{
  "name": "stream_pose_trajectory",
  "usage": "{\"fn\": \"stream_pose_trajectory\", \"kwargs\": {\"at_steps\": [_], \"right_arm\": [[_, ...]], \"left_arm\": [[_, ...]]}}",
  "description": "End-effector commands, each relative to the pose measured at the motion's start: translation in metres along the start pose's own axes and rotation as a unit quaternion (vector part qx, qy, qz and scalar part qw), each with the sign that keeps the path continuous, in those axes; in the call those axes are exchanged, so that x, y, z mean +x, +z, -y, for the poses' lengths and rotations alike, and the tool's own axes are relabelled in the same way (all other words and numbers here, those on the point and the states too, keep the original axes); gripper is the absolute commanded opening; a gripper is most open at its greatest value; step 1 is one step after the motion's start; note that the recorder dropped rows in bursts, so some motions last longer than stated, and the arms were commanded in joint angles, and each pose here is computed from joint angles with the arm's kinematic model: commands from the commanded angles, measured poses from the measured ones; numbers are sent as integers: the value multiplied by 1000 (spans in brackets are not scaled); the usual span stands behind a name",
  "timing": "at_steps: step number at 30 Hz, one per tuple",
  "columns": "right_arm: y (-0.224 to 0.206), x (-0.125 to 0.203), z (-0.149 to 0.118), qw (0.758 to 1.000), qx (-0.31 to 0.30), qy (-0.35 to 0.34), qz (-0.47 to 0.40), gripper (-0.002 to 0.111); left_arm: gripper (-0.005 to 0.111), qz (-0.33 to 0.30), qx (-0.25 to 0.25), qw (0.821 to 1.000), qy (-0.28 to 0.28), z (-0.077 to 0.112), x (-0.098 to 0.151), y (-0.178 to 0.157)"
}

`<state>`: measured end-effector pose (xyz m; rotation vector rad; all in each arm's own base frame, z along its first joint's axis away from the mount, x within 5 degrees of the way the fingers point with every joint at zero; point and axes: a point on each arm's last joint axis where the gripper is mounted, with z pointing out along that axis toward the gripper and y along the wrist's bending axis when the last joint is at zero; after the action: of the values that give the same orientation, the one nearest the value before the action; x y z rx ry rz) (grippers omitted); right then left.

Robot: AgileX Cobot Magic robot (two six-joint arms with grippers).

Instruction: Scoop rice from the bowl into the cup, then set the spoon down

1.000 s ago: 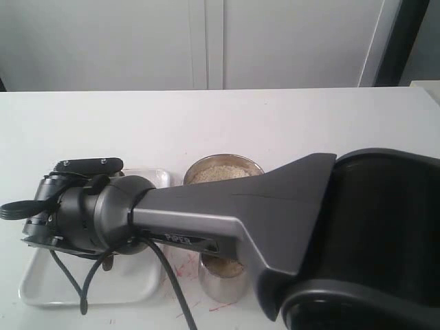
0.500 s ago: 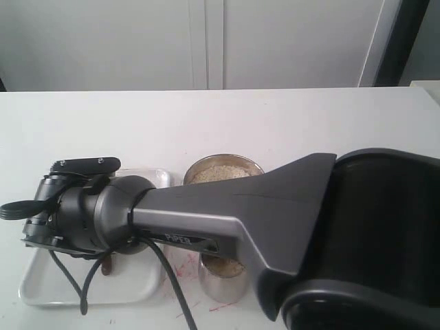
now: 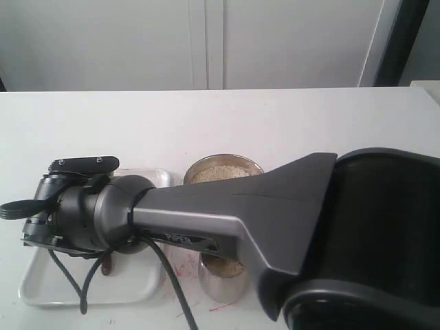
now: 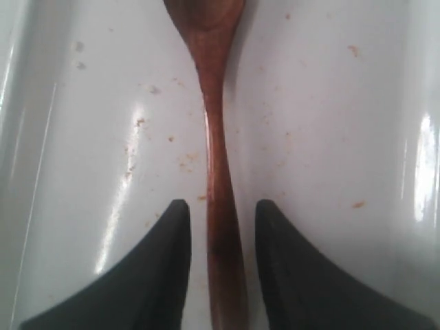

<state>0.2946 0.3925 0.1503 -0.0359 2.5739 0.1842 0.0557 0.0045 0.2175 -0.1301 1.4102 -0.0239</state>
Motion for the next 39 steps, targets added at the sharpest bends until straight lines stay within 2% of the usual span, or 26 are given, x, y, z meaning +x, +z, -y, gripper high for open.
{"fn": "stream_pose_trajectory", "kwargs": {"at_steps": [1,4,8,13,16,23,31,39], "right_arm": [[-40,-26,-1,998,-23,-11,49,31],[-62,-40,4,996,-16,-34,80,31],[-85,-57,30,987,92,-87,102,31],[-95,-72,59,980,129,-118,94,31],[-107,-80,87,973,159,-125,111,31],[-130,-86,139,969,173,-120,127,31],[-182,-84,211,960,211,-97,158,31],[-257,-53,263,945,210,-142,206,31]], "left_arm": [[14,6,3,1000,-5,1,-3,0],[14,6,3,1000,-5,1,-3,0],[14,6,3,1000,-5,1,-3,0],[14,6,3,1000,-5,1,-3,0],[14,6,3,1000,-5,1,-3,0],[14,6,3,1000,-5,1,-3,0],[14,6,3,1000,-5,1,-3,0],[14,6,3,1000,-5,1,-3,0]]}}
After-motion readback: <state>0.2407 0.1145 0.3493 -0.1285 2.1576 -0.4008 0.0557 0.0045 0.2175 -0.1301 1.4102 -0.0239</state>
